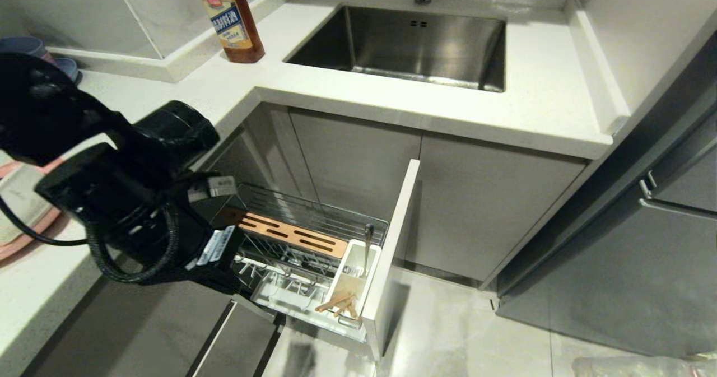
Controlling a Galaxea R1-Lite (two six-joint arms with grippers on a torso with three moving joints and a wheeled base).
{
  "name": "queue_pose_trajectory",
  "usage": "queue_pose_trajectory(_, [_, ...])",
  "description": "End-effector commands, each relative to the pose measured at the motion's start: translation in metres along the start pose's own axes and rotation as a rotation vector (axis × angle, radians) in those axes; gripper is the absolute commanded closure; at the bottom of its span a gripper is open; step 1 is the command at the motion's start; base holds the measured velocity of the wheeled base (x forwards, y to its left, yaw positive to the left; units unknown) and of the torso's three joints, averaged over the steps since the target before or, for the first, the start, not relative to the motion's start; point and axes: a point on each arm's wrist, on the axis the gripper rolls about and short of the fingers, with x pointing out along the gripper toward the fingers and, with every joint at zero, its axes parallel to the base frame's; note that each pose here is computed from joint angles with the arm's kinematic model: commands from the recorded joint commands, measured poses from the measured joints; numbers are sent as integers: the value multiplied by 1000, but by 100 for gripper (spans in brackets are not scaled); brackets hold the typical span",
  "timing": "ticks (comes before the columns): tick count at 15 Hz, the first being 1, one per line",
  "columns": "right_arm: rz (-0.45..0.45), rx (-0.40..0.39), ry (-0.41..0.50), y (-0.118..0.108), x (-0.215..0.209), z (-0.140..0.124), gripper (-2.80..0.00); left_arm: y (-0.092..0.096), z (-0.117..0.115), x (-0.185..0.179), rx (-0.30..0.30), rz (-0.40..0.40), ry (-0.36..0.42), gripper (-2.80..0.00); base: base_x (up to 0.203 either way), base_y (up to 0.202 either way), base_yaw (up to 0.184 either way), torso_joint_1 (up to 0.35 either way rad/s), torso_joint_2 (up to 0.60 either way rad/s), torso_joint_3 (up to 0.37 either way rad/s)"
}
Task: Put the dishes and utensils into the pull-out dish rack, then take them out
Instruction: Take the chopsticks out of the cupboard
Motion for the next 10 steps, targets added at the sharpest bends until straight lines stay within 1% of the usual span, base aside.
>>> queue_pose_trajectory(1, [0, 0, 2, 0, 0, -1, 0, -6, 10, 33, -6, 28, 113, 0, 0, 0, 0, 0, 0, 0])
queue_pose_trajectory(3, [0, 0, 2, 0, 0, -1, 0, -12, 14, 49, -13, 35, 165, 0, 0, 0, 0, 0, 0, 0])
queue_pose_trajectory(6, [0, 0, 1, 0, 0, 0, 0, -19, 21, 72, -35, 46, 198, 0, 0, 0, 0, 0, 0, 0])
queue_pose_trajectory(7, [0, 0, 2, 0, 0, -1, 0, -22, 22, 77, -42, 45, 197, -280, 0, 0, 0, 0, 0, 0])
queue_pose_trajectory(9, [0, 0, 2, 0, 0, -1, 0, -26, 29, 90, -86, 39, 186, -280, 0, 0, 0, 0, 0, 0])
queue_pose_trajectory(10, [0, 0, 2, 0, 0, -1, 0, -27, 31, 97, -94, 42, 195, -280, 0, 0, 0, 0, 0, 0])
